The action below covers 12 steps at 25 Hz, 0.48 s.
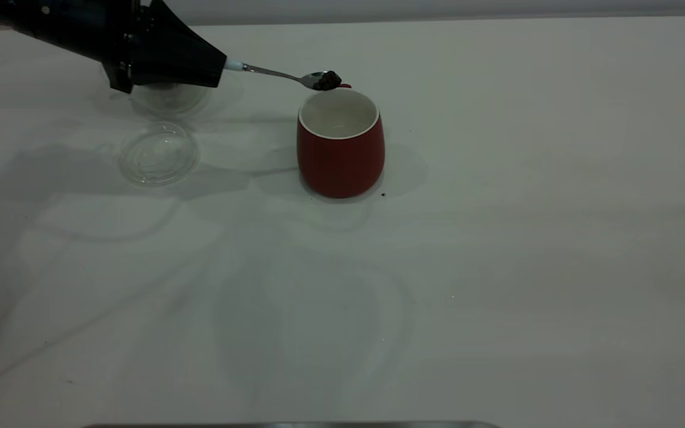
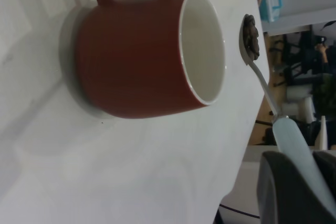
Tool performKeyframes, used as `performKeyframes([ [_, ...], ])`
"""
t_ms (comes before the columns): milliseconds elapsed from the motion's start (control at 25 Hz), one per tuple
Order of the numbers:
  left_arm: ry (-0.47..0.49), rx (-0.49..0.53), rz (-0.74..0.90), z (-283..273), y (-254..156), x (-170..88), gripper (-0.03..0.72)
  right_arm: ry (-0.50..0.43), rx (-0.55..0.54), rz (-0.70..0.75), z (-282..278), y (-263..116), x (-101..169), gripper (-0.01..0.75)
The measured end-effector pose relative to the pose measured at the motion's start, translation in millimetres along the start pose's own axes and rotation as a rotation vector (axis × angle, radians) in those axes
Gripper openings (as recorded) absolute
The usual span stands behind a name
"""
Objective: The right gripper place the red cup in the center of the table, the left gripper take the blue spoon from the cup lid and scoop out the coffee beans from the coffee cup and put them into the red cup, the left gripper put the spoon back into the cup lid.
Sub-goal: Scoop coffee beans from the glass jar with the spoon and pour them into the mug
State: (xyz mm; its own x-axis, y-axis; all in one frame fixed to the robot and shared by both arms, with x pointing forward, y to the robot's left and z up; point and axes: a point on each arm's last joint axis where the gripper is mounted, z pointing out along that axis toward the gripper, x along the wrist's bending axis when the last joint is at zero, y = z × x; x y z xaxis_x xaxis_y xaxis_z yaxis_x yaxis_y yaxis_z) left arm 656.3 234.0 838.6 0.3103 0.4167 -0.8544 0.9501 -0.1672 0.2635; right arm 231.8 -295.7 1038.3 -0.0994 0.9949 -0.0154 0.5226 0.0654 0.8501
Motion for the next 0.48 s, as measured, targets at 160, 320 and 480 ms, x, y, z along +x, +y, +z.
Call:
performKeyframes([
  [160,0.041,-0.001,0.014,10,2,-1,0.119,0.000,0.000,0.000,0,0,0,0.586],
  [320,0.112,-0.014,0.044,22,6,0,0.119,0.000,0.000,0.000,0,0,0,0.586],
  [480,0.156,-0.023,0.079,28,8,1,0.119,0.000,0.000,0.000,0,0,0,0.586],
])
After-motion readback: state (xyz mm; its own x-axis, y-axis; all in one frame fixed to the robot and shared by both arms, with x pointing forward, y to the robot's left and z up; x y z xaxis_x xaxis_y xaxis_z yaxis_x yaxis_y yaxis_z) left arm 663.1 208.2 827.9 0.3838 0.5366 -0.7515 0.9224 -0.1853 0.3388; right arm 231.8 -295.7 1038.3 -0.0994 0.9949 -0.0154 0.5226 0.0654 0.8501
